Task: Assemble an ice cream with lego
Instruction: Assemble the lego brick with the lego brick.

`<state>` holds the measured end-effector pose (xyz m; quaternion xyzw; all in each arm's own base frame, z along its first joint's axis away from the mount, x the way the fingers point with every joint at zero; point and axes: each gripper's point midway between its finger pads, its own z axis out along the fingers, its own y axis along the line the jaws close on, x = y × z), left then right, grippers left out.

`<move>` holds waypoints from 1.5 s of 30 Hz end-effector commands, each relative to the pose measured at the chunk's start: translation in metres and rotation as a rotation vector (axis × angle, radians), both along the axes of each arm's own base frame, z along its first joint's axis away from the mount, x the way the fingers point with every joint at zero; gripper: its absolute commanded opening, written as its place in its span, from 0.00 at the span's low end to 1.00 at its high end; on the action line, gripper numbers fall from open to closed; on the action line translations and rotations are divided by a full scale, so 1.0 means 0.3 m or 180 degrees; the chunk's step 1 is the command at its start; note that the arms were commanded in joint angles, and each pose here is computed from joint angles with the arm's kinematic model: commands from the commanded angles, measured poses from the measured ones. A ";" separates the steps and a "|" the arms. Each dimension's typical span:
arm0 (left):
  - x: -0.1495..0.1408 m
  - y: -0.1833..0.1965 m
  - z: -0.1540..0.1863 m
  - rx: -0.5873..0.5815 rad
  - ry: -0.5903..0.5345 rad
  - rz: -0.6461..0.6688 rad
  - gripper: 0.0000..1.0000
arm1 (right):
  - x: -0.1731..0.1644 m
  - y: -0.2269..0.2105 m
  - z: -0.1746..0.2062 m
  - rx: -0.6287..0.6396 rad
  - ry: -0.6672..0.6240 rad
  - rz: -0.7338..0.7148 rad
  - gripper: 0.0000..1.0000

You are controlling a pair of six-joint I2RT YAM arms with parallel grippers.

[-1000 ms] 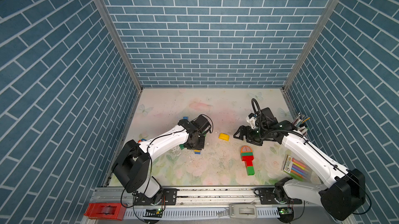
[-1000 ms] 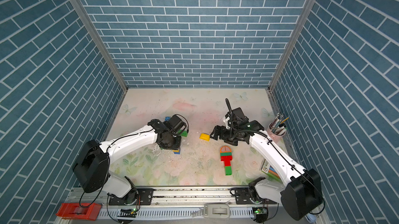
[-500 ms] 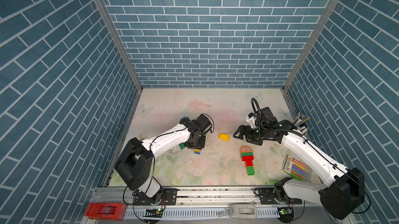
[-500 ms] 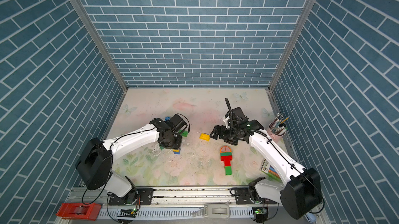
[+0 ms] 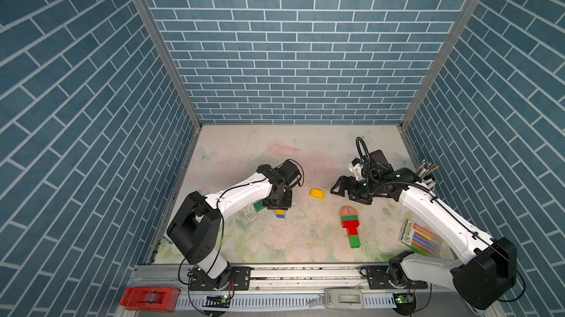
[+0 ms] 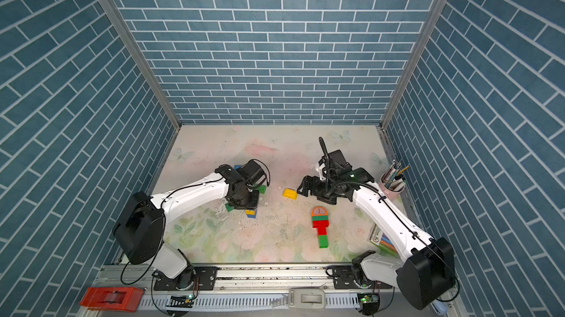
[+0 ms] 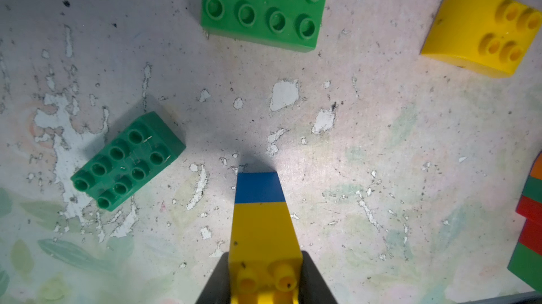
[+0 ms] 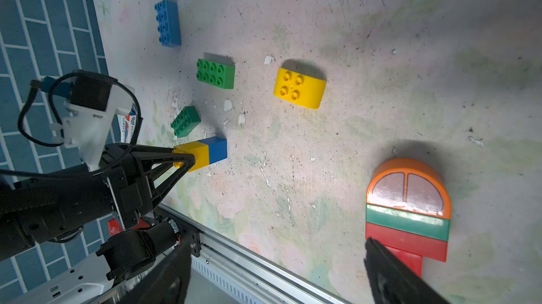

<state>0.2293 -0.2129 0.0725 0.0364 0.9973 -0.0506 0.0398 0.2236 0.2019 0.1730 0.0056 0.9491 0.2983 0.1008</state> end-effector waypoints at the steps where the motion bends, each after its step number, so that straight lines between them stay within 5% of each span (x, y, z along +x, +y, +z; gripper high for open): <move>1: -0.100 0.035 -0.160 0.0301 0.0563 0.0203 0.00 | -0.004 -0.001 0.006 -0.0029 0.0050 0.0037 0.93; 15: -0.074 0.002 -0.141 0.0211 0.0378 0.0411 0.01 | 0.027 0.024 0.018 -0.0043 0.0069 0.0139 0.93; 22: -0.067 0.035 -0.088 0.0332 0.0268 0.0299 0.22 | 0.028 0.022 0.020 -0.0050 0.0061 0.0127 0.93; 45: -0.046 0.048 -0.010 0.0220 -0.0012 0.0302 0.46 | 0.024 0.016 0.030 -0.0056 0.0023 0.0120 0.93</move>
